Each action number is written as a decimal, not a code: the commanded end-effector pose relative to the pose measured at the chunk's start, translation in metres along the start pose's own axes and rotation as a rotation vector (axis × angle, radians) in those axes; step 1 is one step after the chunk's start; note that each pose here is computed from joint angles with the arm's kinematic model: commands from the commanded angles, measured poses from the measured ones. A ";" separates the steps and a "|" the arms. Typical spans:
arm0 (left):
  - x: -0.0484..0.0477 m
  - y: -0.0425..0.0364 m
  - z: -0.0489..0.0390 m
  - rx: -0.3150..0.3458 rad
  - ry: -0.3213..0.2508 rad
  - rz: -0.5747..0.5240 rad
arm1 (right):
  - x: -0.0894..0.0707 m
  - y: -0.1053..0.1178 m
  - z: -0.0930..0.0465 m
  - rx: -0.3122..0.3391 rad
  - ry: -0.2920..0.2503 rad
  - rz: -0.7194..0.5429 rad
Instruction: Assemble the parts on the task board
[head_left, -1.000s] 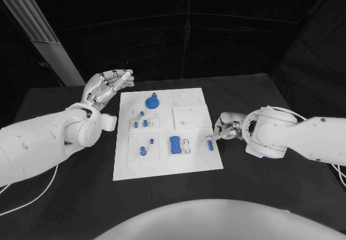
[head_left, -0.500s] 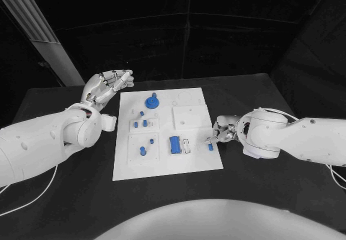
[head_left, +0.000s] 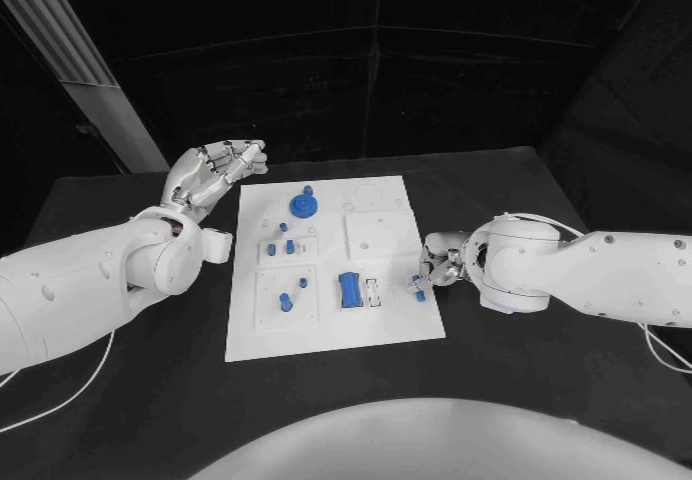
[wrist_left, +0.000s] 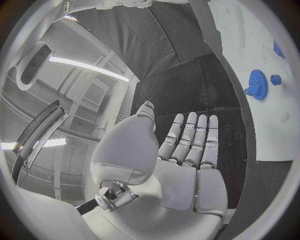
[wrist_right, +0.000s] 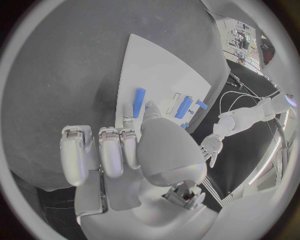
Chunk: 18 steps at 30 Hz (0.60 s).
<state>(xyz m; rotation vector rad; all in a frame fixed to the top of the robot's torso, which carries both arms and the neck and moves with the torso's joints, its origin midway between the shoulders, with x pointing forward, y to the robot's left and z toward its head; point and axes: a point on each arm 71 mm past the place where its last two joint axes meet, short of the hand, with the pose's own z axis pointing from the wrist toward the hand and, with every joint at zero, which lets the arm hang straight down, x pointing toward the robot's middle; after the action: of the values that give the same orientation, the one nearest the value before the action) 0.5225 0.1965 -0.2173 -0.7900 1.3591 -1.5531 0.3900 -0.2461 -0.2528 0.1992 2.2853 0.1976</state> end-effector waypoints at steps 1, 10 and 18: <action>0.0008 -0.0094 -0.0001 0.120 0.007 -0.009 | 0.008 -0.003 0.002 0.039 0.058 -0.046; 0.0010 -0.0093 0.0001 0.120 0.008 -0.010 | 0.008 0.000 0.003 0.016 0.040 -0.029; 0.0004 -0.0092 -0.0001 0.119 0.007 -0.009 | 0.005 0.003 0.002 -0.031 -0.005 0.010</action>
<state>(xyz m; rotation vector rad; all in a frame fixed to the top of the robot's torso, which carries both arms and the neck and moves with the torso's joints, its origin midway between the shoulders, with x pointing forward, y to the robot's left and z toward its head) 0.5225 0.1967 -0.2174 -0.7902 1.3594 -1.5534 0.3905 -0.2418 -0.2519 0.1850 2.2769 0.2205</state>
